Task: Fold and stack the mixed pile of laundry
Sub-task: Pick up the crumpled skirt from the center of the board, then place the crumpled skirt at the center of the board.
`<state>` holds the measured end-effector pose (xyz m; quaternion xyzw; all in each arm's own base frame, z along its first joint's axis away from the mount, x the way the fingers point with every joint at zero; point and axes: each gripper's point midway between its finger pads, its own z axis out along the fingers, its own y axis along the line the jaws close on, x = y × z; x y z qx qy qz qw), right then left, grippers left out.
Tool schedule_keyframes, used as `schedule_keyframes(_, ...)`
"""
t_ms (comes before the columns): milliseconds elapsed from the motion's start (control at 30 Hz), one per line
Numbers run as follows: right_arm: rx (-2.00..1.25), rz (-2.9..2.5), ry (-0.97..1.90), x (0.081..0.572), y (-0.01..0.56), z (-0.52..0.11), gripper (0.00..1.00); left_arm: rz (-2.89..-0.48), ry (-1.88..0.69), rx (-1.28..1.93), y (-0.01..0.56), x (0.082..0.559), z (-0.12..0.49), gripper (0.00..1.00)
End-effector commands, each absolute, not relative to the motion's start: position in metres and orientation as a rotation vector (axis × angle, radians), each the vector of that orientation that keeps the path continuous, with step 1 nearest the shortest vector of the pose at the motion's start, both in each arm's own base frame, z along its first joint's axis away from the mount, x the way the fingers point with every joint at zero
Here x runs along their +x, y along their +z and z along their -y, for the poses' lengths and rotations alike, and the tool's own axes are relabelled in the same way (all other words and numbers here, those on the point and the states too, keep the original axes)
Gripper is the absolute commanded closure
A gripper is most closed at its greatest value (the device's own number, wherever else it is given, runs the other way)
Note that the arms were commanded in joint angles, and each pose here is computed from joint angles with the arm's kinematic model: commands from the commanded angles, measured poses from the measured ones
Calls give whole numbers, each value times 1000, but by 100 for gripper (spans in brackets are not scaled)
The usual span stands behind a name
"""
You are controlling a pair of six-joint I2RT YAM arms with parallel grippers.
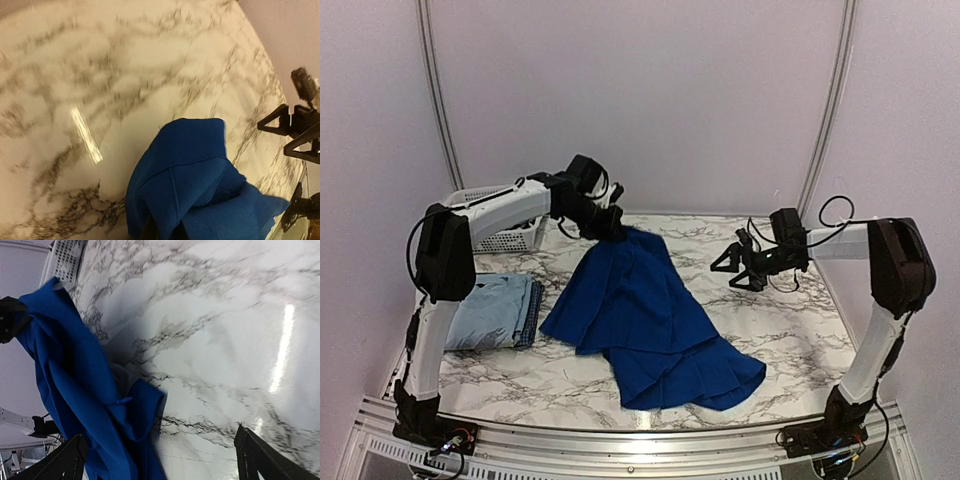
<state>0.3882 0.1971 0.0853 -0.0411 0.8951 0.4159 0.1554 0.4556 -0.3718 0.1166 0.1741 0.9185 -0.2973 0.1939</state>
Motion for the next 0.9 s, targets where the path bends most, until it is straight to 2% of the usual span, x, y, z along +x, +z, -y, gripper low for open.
schedule_keyframes(0,-63,-2406,1195,410,137,-165,1,-2127,-699,383,284,528,354,100)
schedule_keyframes(100,-38,-2357,1172,418,157,-148,1,-1867,-758,436,378,521,360,100)
schedule_keyframes(167,-20,-2321,1162,421,170,-139,1,-1697,-816,559,431,488,379,100)
schedule_keyframes(233,8,-2289,1160,423,179,-131,2,-1589,-863,707,459,440,406,100)
schedule_keyframes(300,31,-2261,1150,426,185,-121,1,-1600,-902,832,446,399,427,100)
schedule_keyframes(400,44,-2262,1146,425,183,-113,1,-1699,-850,1051,373,337,445,100)
schedule_keyframes(433,39,-2269,1149,423,180,-114,1,-1753,-819,1130,338,313,448,94)
schedule_keyframes(467,35,-2279,1149,422,177,-114,1,-1808,-782,1195,307,293,446,77)
schedule_keyframes(500,27,-2291,1145,420,173,-114,1,-1877,-745,1243,276,274,437,43)
schedule_keyframes(533,20,-2305,1138,418,169,-114,1,-1944,-706,1246,254,262,423,19)
schedule_keyframes(567,17,-2318,1134,416,165,-113,2,-1996,-686,1221,241,254,407,4)
schedule_keyframes(600,16,-2329,1136,413,161,-114,1,-2042,-668,1188,225,247,390,1)
schedule_keyframes(667,8,-2351,1151,406,152,-118,1,-2024,-643,1081,233,246,369,1)
schedule_keyframes(767,-12,-2391,1165,397,137,-127,2,-1984,-625,858,254,263,349,1)
schedule_keyframes(867,-111,-2437,1185,386,126,-158,2,-2021,-629,691,252,291,339,1)
